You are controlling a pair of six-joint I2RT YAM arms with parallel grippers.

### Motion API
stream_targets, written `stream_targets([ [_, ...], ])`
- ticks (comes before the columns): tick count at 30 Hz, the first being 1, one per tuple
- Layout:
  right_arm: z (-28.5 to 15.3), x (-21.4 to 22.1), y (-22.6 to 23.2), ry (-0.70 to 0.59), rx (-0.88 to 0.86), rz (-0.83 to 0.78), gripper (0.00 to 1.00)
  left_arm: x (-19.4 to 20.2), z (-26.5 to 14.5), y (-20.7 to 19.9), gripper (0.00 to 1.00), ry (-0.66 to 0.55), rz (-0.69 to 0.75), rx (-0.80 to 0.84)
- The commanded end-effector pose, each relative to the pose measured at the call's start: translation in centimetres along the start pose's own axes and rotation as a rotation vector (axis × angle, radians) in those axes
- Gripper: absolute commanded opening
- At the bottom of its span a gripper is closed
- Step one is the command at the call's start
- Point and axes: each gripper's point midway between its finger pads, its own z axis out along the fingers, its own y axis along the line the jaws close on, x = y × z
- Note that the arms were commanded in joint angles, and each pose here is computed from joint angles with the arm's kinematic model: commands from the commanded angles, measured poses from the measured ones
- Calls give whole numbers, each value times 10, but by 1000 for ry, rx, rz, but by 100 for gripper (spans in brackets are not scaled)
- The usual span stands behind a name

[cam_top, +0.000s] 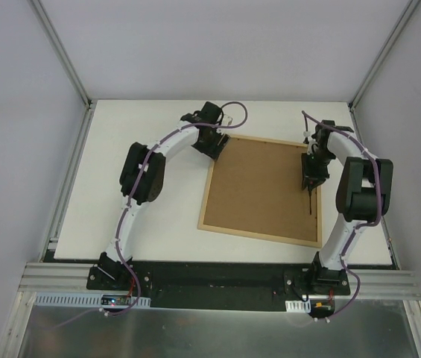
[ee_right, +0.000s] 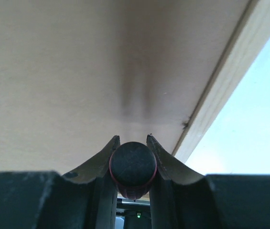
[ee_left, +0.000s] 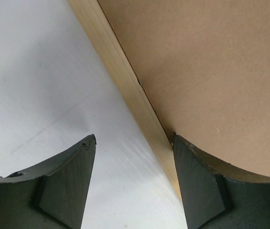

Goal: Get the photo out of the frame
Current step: Adjust the photo frame at the center of the board.

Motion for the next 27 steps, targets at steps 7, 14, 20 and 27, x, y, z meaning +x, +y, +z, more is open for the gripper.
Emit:
stream_targets([
  [7, 6, -32, -41, 80, 167, 14, 0, 69, -22, -18, 63, 172, 77, -38],
  [14, 24, -83, -47, 81, 171, 30, 0, 140, -28, -36, 62, 353, 115, 6],
  [20, 20, -132, -39, 14, 151, 35, 0, 194, -40, -55, 58, 500, 137, 70],
  [27, 17, -169, -4, -110, 152, -93, 0, 226, -62, -99, 57, 577, 224, 217],
])
